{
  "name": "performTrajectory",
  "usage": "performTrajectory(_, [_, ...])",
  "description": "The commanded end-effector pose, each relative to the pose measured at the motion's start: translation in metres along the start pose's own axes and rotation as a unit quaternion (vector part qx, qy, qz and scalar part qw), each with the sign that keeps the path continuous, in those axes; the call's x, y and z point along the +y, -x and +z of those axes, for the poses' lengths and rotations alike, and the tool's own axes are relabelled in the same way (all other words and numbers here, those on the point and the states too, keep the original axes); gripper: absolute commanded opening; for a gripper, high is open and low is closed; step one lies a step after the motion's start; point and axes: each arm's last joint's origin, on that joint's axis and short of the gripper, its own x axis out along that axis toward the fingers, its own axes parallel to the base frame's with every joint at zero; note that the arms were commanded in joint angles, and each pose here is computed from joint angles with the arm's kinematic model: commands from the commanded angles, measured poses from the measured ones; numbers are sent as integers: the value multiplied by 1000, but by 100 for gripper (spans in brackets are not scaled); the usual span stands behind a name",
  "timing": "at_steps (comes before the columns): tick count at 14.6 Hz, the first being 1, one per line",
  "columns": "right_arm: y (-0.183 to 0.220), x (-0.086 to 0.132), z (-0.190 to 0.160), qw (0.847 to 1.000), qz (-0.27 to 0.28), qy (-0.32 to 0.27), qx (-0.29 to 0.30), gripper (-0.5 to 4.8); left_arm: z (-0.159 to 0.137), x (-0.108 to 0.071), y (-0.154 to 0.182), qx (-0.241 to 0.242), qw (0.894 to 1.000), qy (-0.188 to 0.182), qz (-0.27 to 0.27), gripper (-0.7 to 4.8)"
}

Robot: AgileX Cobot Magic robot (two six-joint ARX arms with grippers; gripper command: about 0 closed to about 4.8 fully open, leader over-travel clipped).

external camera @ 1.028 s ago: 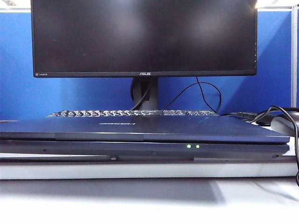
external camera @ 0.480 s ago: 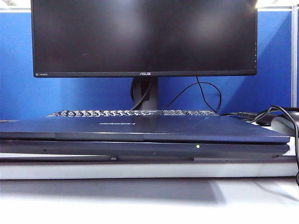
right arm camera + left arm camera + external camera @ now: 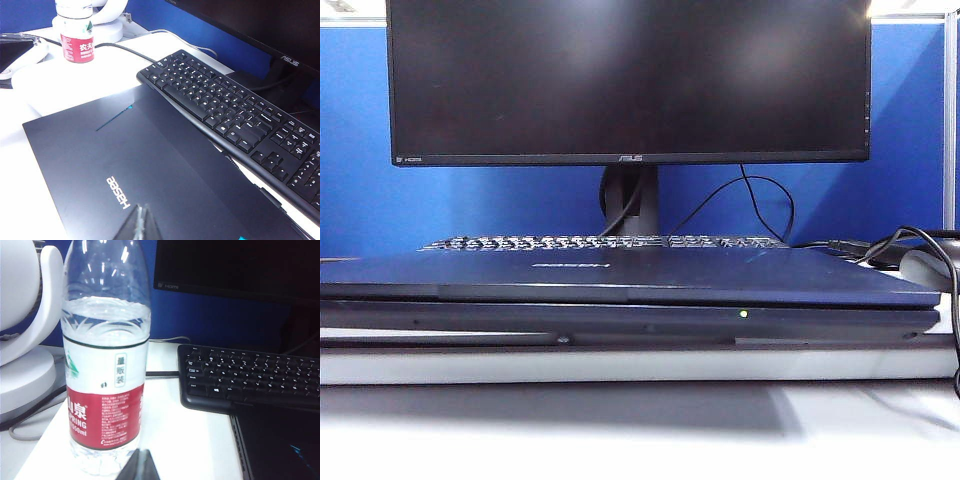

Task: Close the lid of the black laptop.

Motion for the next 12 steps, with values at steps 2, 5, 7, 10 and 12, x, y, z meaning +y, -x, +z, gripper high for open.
performTrajectory(2, [1,0,3,1000,0,-5,-10,-1,1,0,0,-4,1000,-1,-2,-4])
performTrajectory(5, [1,-2,3,1000,-4,-5,-9,-1,1,0,0,-4,1000,-1,-2,-4])
performTrajectory(7, [9,-14,4,999,-4,-35,-24,-1,1,0,0,-4,1000,-1,-2,-4])
performTrajectory(10, [24,-55,-10,987,-129,-79,-56,-1,1,0,0,-4,1000,-1,-4,-4])
performTrajectory(12, [57,-84,-36,944,-279,-117,-129,-1,1,0,0,-3,1000,-1,-3,-4])
